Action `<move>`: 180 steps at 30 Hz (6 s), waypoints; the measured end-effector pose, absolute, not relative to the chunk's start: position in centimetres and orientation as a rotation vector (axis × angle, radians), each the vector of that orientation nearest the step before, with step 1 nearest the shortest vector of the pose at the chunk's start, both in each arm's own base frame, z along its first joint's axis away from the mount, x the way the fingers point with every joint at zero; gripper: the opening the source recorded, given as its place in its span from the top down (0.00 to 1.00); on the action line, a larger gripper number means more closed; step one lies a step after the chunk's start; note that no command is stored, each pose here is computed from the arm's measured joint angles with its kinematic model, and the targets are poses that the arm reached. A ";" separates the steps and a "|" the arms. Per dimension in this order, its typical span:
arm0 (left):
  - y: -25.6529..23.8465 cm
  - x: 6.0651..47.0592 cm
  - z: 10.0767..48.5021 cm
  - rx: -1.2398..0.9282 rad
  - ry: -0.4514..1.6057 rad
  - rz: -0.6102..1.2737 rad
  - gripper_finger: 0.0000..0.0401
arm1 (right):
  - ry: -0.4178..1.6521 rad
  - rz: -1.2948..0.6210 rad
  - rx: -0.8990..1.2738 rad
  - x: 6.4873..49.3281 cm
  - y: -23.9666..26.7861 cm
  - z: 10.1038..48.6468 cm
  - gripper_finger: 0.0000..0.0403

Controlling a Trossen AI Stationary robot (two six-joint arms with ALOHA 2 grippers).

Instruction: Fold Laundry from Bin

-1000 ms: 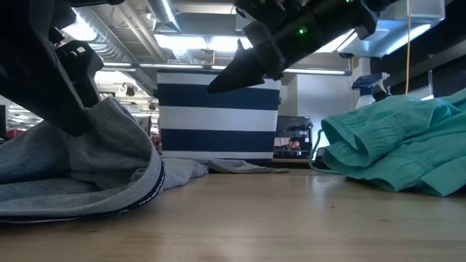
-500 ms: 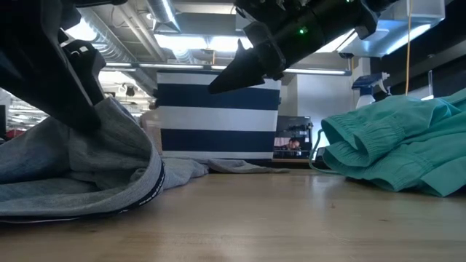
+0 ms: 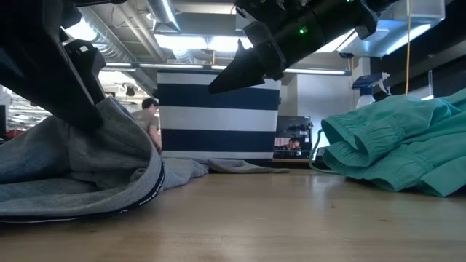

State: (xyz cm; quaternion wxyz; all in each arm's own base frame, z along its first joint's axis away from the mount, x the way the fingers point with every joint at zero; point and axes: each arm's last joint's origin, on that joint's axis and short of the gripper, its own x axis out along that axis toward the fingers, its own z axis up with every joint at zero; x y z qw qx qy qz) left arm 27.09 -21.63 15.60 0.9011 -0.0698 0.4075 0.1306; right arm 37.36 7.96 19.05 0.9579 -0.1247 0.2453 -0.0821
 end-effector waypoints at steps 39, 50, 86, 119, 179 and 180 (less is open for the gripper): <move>-25.5 27.2 19.9 -0.158 0.917 -0.014 1.00 | 0.498 -0.166 -0.254 37.4 8.0 19.0 0.60; -25.3 27.3 19.8 -0.156 0.920 -0.007 0.99 | 0.498 -0.152 -0.250 37.4 8.0 19.0 0.60; -25.1 27.4 19.8 -0.132 0.874 0.044 0.97 | 0.446 -0.077 -0.203 38.0 6.6 19.5 0.60; -25.1 27.4 19.8 -0.128 0.872 0.048 0.97 | 0.454 -0.079 -0.189 38.0 6.6 19.4 0.60; -25.1 27.4 19.8 -0.121 0.859 0.064 0.97 | 0.455 -0.050 -0.179 38.0 6.7 19.4 0.60; -25.1 27.4 19.8 -0.121 0.858 0.064 0.97 | 0.456 -0.039 -0.176 38.0 6.7 19.4 0.60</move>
